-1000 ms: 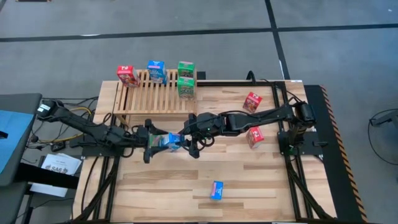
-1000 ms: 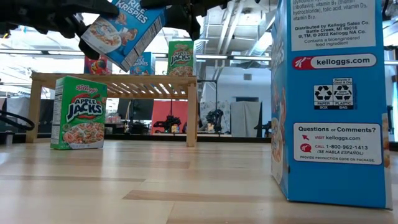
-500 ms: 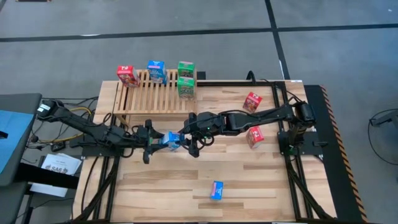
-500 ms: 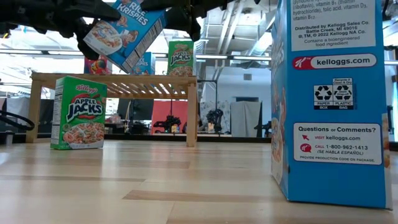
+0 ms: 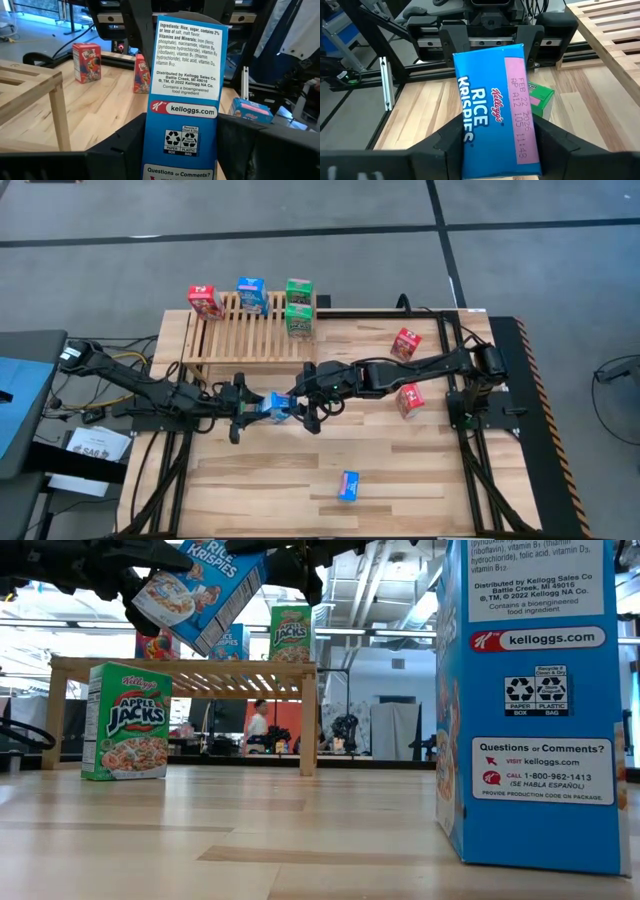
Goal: Stack cereal on shelf
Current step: Put the top blue cereal box on the shelf aligned with the blue cereal box
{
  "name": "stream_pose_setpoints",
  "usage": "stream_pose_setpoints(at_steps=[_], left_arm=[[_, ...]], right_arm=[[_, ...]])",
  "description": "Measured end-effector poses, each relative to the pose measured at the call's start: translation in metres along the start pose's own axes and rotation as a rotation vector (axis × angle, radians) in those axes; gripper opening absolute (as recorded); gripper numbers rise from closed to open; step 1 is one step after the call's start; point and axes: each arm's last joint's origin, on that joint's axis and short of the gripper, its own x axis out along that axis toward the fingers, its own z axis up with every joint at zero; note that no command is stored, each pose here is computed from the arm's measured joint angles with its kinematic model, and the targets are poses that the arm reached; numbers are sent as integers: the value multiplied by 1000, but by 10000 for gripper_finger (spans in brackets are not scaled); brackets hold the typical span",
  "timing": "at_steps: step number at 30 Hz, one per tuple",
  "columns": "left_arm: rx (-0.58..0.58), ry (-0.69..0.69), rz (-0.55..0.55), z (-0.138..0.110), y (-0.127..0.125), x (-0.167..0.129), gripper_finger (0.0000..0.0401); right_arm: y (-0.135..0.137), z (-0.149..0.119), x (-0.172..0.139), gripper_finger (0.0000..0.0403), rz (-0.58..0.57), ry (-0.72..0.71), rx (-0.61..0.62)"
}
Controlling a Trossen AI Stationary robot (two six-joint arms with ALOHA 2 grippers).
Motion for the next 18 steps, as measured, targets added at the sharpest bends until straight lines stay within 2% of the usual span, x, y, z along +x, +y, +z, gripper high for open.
stream_pose_setpoints(at_steps=[11, 14, 18], left_arm=[[2, 9, -31, 0, -1, 0, 177], [18, 1, -37, 1, -1, -1, 177], [54, -38, -25, 7, 1, -6, 177]], right_arm=[[6, -1, 0, 285, 15, 1, -45], [4, 0, -1, 294, 11, 1, -43], [1, 11, -18, 296, -3, 7, -37]])
